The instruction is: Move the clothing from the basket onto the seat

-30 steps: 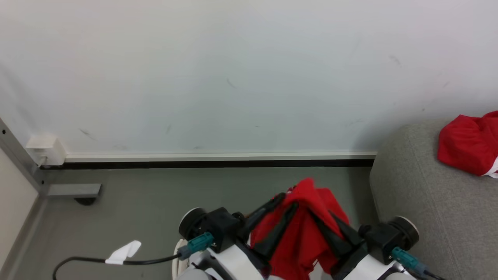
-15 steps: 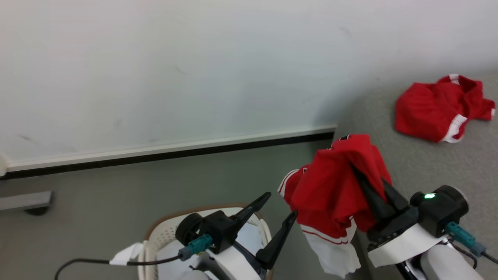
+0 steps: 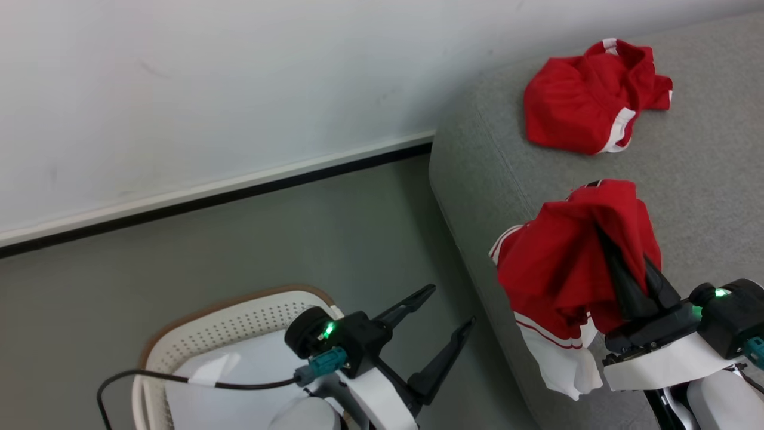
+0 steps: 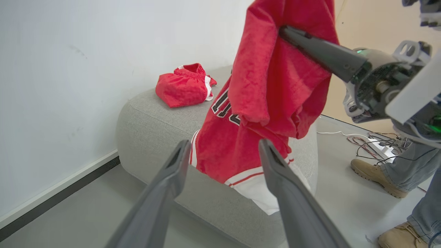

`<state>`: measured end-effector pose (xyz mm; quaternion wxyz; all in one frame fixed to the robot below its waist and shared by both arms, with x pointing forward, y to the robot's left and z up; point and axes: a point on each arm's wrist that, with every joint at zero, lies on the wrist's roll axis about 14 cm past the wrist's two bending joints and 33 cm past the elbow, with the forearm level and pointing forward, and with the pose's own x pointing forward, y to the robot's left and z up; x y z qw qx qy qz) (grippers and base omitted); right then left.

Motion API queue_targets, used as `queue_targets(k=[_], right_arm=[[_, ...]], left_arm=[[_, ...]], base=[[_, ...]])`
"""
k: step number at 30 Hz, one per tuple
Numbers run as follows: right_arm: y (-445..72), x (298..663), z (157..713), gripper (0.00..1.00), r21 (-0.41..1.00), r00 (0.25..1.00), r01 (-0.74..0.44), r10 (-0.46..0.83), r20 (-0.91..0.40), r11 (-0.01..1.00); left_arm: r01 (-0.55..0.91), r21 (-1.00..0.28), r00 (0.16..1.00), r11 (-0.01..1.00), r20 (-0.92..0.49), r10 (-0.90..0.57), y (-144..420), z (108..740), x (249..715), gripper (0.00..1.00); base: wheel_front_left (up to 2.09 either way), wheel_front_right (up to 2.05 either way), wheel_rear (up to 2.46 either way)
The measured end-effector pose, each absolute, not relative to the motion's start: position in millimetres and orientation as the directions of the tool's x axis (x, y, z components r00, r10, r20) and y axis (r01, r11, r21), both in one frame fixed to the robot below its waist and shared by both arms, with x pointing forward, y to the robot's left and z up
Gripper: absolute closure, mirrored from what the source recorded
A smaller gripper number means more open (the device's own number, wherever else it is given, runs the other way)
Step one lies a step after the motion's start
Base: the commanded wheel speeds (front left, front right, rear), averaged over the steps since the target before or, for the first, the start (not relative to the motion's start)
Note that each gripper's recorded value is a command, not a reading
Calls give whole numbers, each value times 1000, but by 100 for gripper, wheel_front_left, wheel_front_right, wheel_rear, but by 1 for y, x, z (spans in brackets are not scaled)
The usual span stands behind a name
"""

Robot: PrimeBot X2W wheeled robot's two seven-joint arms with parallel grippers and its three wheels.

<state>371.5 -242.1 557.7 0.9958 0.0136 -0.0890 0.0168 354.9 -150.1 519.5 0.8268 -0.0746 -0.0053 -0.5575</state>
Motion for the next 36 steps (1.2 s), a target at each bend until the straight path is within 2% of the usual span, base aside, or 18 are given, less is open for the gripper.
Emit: queue_targets(k=[8,16,21,29,33,36], right_arm=[[-267,385,555,100,34,983,46,-52,174,998],[-325,436,576,100,-34,957,178,-165,238,984],[-360,480,595,100,-116,932,253,-209,296,961],[-428,548,647,100,-160,868,395,-310,388,905],[-464,566,664,100,-175,828,485,-386,408,857],[-487,576,654,100,-212,809,547,-446,383,810]], left_arm=[[935,-127,342,330,91,-935,-159,511,368,0],[931,-110,361,349,118,-925,-154,504,406,0],[915,-120,399,386,123,-909,-143,490,434,0],[866,-170,489,471,84,-869,-115,450,468,0],[830,-187,540,525,39,-841,-95,424,483,0],[803,-196,574,563,5,-819,-80,406,491,0]], base=[[0,0,0],[0,0,0],[0,0,0],[0,0,0],[0,0,0],[0,0,0]])
